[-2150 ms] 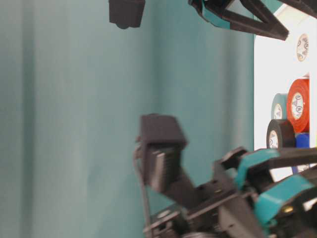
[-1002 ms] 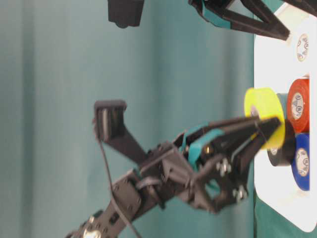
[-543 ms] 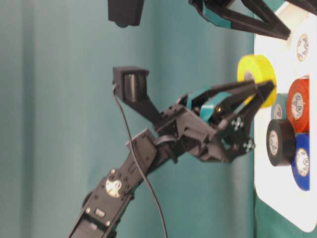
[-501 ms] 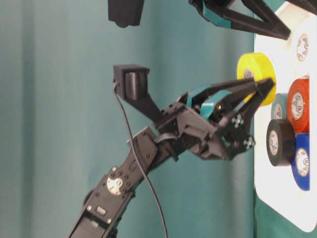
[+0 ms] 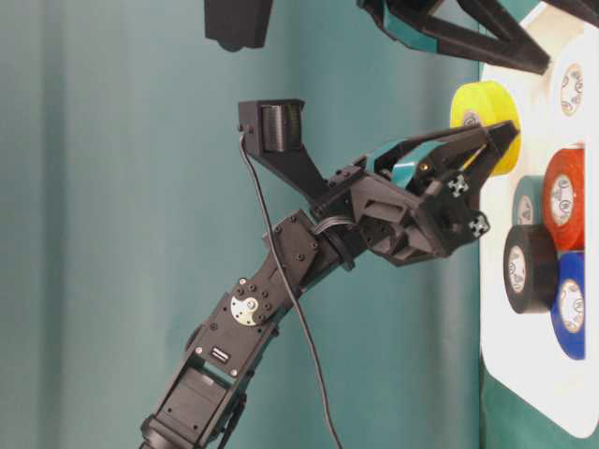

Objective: Put the tape alternately from left to right into the white case.
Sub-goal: 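Lower the yellow roll into the tray's upper right and release, then withdraw the left gripper from the tray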

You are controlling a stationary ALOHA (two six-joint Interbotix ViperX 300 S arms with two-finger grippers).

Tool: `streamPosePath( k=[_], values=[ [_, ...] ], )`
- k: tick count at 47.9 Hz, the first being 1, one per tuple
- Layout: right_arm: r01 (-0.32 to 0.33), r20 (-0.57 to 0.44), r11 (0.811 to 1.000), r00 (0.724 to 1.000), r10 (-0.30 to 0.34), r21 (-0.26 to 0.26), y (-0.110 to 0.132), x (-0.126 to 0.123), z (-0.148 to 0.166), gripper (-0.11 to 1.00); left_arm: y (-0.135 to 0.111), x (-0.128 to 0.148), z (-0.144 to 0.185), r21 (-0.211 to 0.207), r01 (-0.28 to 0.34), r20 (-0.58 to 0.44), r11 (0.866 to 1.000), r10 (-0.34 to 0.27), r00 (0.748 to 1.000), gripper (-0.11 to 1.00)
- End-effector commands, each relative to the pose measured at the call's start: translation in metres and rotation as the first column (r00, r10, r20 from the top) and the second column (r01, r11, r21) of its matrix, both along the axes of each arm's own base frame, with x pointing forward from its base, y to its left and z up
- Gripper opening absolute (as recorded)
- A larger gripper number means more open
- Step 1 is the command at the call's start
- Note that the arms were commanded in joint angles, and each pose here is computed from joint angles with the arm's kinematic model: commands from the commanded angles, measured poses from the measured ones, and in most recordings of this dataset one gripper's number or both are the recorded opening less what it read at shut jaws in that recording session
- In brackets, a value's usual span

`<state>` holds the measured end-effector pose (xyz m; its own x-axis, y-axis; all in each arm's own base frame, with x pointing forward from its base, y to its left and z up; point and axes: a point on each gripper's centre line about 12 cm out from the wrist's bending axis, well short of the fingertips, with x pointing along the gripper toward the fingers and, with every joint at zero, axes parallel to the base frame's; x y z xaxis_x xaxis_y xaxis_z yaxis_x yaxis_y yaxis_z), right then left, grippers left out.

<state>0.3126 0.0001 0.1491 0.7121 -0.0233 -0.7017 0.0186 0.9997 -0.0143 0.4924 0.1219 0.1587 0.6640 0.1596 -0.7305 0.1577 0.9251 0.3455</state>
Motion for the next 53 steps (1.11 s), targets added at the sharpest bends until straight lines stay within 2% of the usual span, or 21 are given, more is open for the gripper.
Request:
streamPosePath(
  k=[1, 10, 14, 18, 22, 25, 27, 33, 43, 53],
  values=[
    [-0.005, 0.035, 1.0, 0.999, 0.005, 0.006, 0.002, 0.002, 0.009, 0.84, 0.005, 0.007, 0.026, 0.009, -0.013, 0.07, 1.0, 0.012, 0.997, -0.03],
    [-0.005, 0.035, 1.0, 0.999, 0.005, 0.006, 0.002, 0.002, 0.009, 0.84, 0.005, 0.007, 0.026, 0.006, -0.015, 0.071, 1.0, 0.015, 0.997, -0.02],
    [-0.005, 0.035, 1.0, 0.999, 0.005, 0.006, 0.002, 0.002, 0.009, 0.84, 0.005, 0.007, 0.025, -0.001, -0.022, 0.073, 1.0, 0.022, 0.997, 0.04],
    [-0.006, 0.035, 1.0, 0.999, 0.006, 0.005, 0.002, 0.002, 0.009, 0.84, 0.005, 0.007, 0.024, -0.008, -0.029, 0.071, 1.0, 0.029, 0.997, 0.19],
    [-0.005, 0.035, 1.0, 0.999, 0.005, 0.006, 0.002, 0.002, 0.009, 0.84, 0.005, 0.006, 0.025, -0.011, -0.031, 0.072, 0.999, 0.031, 0.997, 0.41],
    [-0.005, 0.035, 1.0, 0.999, 0.005, 0.006, 0.002, 0.002, 0.009, 0.84, 0.004, 0.005, 0.026, -0.011, -0.031, 0.072, 0.999, 0.031, 0.997, 0.62],
    [-0.005, 0.035, 1.0, 0.999, 0.005, 0.006, 0.002, 0.002, 0.009, 0.84, 0.004, 0.005, 0.026, -0.01, -0.03, 0.07, 1.0, 0.031, 0.997, 0.7],
    [-0.006, 0.036, 1.0, 0.999, 0.006, 0.007, 0.002, 0.002, 0.009, 0.84, 0.002, 0.003, 0.028, -0.011, -0.028, 0.072, 1.0, 0.028, 0.997, 0.63],
    [-0.005, 0.035, 1.0, 0.999, 0.005, 0.006, 0.002, 0.002, 0.009, 0.84, -0.007, -0.003, 0.033, -0.01, -0.012, 0.073, 1.0, 0.013, 0.997, 0.62],
    [-0.005, 0.034, 1.0, 0.999, 0.005, 0.006, 0.002, 0.002, 0.009, 0.84, -0.028, -0.018, 0.036, -0.014, 0.02, 0.063, 1.0, -0.019, 0.998, 0.62]
  ],
)
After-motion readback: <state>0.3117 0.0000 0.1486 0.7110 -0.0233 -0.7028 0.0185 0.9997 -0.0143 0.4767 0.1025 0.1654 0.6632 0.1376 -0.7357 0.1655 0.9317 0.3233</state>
